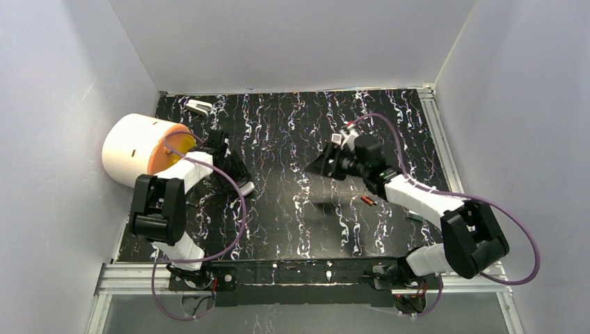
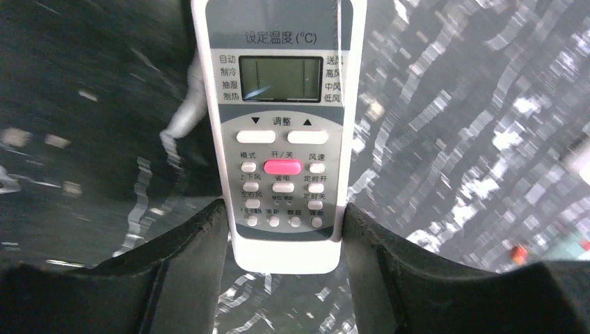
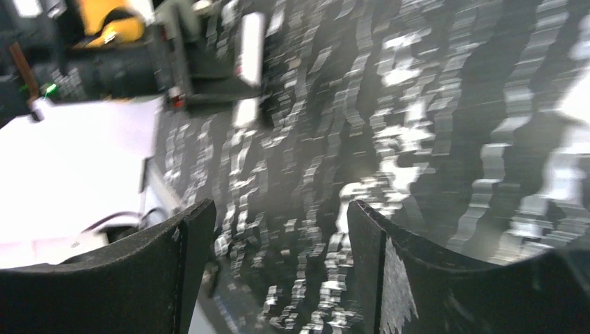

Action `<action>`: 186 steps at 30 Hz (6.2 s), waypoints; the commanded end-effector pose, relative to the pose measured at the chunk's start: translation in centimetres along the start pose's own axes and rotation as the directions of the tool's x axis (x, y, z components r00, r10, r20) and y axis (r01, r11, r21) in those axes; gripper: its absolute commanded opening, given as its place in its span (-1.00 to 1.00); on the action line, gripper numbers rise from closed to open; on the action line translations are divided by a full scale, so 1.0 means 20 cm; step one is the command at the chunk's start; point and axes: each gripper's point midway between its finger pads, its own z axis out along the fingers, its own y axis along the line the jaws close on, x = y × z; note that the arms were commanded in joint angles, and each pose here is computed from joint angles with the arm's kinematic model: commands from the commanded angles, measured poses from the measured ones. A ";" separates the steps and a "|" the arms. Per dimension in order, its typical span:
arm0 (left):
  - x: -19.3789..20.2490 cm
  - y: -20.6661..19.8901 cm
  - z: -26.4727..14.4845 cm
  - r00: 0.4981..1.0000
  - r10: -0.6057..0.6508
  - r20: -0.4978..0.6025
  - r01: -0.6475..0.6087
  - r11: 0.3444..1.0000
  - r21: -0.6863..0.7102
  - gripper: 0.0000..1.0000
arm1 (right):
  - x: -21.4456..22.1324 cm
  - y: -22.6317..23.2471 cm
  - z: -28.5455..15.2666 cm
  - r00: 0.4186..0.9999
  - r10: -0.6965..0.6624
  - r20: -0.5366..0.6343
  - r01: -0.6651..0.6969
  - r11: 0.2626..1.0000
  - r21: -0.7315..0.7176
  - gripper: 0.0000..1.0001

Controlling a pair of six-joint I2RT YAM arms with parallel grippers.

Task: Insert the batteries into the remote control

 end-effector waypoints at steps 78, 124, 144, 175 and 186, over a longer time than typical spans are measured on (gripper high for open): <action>0.31 -0.65 -1.02 0.956 0.283 -0.076 -0.128 0.637 0.760 0.60 | 0.17 0.74 0.12 0.578 -0.811 0.087 0.815 0.569 -0.111 -0.20; 0.15 -0.95 -1.39 0.912 0.408 0.050 -0.168 0.260 0.951 -1.00 | -0.22 0.98 -0.37 0.909 0.347 0.230 -0.154 0.793 -0.589 0.64; -0.01 -0.88 -1.40 0.959 0.281 0.025 -0.113 0.301 0.947 -1.00 | -0.19 1.02 -0.42 0.927 0.280 0.250 -0.016 0.694 -0.720 -0.74; 0.00 -0.85 -1.30 0.964 0.263 0.042 -0.131 0.333 0.934 -1.00 | -0.16 0.83 -0.21 0.922 0.341 0.183 -0.201 0.827 -0.525 -0.07; 0.03 -0.83 -1.31 0.952 0.302 0.051 -0.148 0.308 0.940 -1.00 | -0.14 0.74 -0.13 0.926 0.340 0.164 -0.259 0.888 -0.379 -0.34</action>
